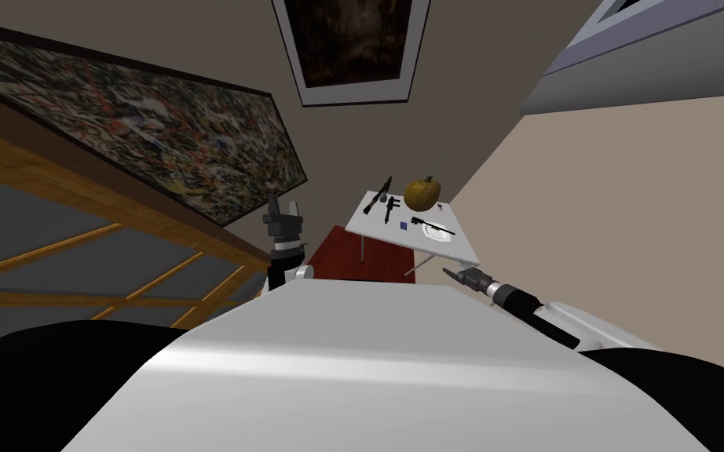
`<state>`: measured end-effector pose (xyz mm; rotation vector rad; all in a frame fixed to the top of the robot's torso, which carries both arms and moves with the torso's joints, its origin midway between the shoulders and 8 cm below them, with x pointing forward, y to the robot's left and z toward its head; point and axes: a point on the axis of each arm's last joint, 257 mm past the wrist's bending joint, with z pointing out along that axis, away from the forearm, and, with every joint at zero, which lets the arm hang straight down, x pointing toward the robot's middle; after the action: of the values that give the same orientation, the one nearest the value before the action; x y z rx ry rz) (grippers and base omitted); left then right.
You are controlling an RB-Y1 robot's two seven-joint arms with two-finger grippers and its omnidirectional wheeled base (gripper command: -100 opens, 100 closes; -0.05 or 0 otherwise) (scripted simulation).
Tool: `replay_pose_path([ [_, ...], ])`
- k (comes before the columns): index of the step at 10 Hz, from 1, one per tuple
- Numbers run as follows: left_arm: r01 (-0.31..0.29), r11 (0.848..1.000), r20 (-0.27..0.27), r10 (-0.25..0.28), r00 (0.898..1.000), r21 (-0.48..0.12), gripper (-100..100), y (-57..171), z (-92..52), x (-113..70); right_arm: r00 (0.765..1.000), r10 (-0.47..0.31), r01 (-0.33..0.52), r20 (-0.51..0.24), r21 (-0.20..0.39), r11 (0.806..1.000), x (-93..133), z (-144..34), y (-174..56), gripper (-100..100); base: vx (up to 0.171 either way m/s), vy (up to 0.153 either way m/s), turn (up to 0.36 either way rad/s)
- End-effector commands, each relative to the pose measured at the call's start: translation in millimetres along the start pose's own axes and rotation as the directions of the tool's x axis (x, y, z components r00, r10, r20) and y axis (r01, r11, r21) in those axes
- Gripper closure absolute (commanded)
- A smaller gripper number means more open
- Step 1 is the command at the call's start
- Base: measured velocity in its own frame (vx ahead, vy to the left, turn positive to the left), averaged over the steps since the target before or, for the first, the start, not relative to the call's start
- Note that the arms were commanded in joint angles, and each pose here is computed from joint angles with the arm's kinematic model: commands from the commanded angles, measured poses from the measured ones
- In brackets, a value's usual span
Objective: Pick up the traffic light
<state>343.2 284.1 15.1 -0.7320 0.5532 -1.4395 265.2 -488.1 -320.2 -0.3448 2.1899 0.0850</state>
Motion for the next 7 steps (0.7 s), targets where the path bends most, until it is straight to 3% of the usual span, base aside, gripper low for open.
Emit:
replay_pose_path([
  [1,0.000,1.000,0.000,0.000,1.000,0.000,0,0.0,0.0,0.0,0.998,-0.042,0.043,-0.043,0.007,0.999,7.9,-8.7,-13.8,-100,-0.017,0.037,0.078],
  [2,0.000,1.000,0.000,0.000,1.000,0.000,0,0.0,0.0,0.0,0.991,-0.081,0.084,-0.104,0.019,0.996,25.6,-18.4,-28.8,-100,-0.025,0.049,0.134],
  [5,0.000,1.000,0.000,0.000,1.000,0.000,0,0.0,0.0,0.0,0.974,-0.135,0.143,-0.181,0.029,0.989,41.8,-32.3,-52.4,-100,-0.013,0.041,0.135],
  [7,0.000,1.000,0.000,0.000,1.000,0.000,0,0.0,0.0,0.0,0.938,-0.191,0.208,-0.290,0.028,0.978,68.6,-56.1,-80.3,-100,-0.006,0.072,0.259],
])
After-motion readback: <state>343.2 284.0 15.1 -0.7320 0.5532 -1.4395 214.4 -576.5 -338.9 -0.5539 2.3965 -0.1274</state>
